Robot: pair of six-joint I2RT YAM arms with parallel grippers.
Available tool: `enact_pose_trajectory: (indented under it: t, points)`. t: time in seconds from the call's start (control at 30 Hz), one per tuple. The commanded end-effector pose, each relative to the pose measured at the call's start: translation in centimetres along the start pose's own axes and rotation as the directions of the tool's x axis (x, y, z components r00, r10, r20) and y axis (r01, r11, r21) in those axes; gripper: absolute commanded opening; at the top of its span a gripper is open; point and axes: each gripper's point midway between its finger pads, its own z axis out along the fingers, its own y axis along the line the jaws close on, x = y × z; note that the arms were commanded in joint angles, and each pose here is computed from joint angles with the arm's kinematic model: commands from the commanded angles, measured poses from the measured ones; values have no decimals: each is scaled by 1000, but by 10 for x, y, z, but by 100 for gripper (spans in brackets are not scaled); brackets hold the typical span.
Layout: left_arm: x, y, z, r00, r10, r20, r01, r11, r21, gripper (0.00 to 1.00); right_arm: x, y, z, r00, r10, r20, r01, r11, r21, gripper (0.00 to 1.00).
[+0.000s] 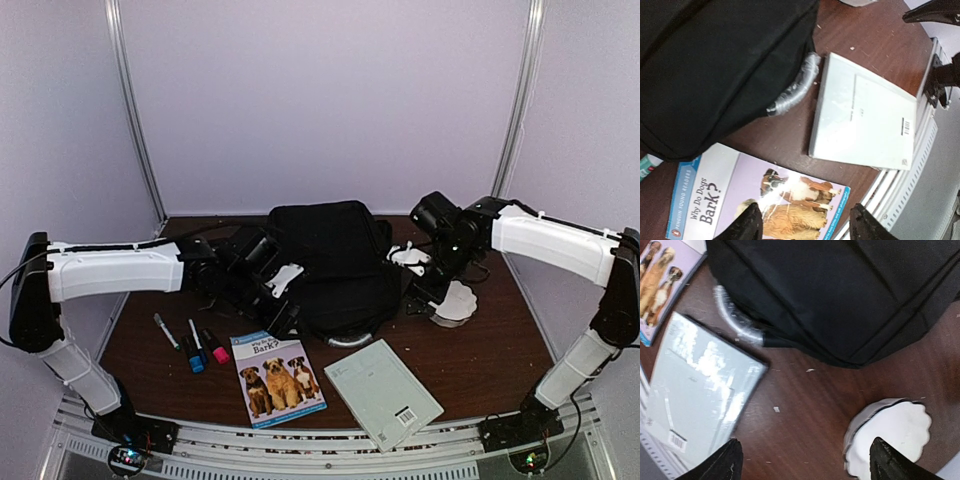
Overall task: Pack the student bag
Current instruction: Move the book to the corner of the board, then move the book to the center of the board.
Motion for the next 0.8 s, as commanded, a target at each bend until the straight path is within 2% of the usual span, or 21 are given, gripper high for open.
enact_pose_trajectory:
  t: [0.0,0.17,0.27,0.4,0.47,0.6,0.77]
  points:
    - [15,-33,-2,995,94,-29,-87,979,183,58,23,63,15,989,114,-95,-138,944,-298,87]
    - [35,-50,15,971,230,-67,-206,944,257,50,50,86,34,964,159,-211,-231,896,-379,85]
    - [47,-46,33,920,369,-130,-348,923,162,53,67,96,45,951,168,-258,-264,878,-400,85]
    - [46,-44,48,842,514,-165,-513,857,53,58,82,103,58,932,176,-318,-303,860,-410,86]
    - [42,-42,53,795,585,-163,-593,805,-2,59,83,103,62,926,182,-330,-315,856,-411,87]
    - [33,-45,63,648,749,-140,-762,638,-111,60,80,113,63,918,194,-346,-349,810,-472,88]
    - [19,-53,75,490,867,-90,-866,471,-171,60,83,117,69,909,188,-371,-364,791,-491,88]
